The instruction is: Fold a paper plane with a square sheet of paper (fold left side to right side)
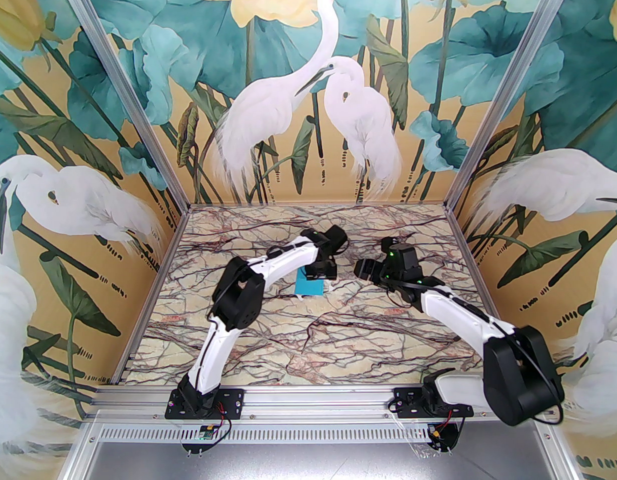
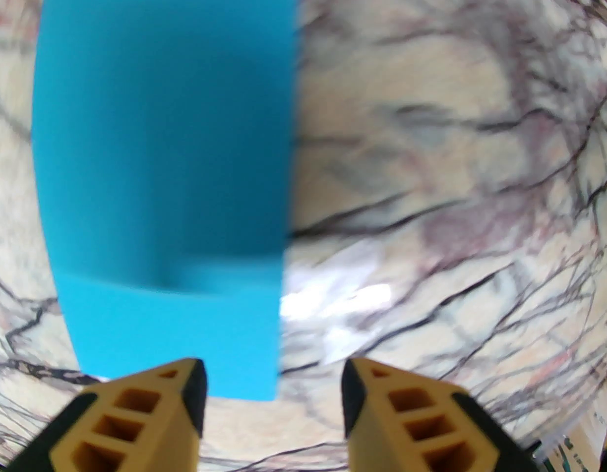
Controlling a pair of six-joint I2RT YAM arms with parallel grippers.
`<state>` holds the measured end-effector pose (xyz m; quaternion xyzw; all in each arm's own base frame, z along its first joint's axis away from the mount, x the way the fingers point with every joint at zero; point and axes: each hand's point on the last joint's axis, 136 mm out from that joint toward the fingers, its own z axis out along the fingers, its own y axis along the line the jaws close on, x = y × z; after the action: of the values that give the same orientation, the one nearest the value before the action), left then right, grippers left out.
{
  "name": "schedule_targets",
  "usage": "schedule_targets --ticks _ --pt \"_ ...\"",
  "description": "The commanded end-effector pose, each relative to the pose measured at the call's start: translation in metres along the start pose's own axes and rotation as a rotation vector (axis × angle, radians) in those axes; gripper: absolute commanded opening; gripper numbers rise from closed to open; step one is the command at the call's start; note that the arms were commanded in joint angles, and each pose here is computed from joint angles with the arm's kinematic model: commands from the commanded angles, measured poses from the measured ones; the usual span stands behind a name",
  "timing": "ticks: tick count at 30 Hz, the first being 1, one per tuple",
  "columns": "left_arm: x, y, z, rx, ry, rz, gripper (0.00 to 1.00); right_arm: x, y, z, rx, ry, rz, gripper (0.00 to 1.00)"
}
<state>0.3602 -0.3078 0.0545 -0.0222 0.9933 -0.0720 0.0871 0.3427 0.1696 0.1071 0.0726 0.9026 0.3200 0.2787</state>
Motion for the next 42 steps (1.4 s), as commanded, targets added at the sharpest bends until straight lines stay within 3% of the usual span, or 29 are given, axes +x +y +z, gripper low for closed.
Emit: schedule_targets --ticks 1,4,6,7,16,22,36,42 --pt "-0.024 0.0 -0.043 0.192 -0.103 -0.107 0.61 0.004 0.029 0.02 -0.145 0.08 0.04 0.36" --pt "-0.02 0.029 -0.045 0.207 -0.135 -0.155 0.72 0.012 0.04 0.043 -0.162 0.14 0.045 0.14" --pt "-0.015 0.044 -0.043 0.227 -0.141 -0.193 0.91 0.014 0.052 0.057 -0.176 0.166 0.037 0.0" --pt "-0.013 0.051 -0.04 0.238 -0.144 -0.214 0.99 0.015 0.054 0.064 -0.173 0.179 0.037 0.0" --pt "-0.011 0.059 -0.025 0.379 -0.152 -0.303 0.99 0.026 0.056 0.122 -0.13 0.306 0.019 0.0" --pt "-0.012 0.053 -0.013 0.437 -0.126 -0.326 0.93 0.033 0.044 0.142 -0.086 0.355 0.009 0.0" --pt "0.0 0.051 0.017 0.437 -0.041 -0.333 0.88 0.053 0.018 0.151 -0.011 0.397 0.002 0.0" --pt "0.0 0.03 0.008 0.559 -0.025 -0.3 0.85 0.056 0.017 0.152 -0.01 0.402 0.005 0.0"
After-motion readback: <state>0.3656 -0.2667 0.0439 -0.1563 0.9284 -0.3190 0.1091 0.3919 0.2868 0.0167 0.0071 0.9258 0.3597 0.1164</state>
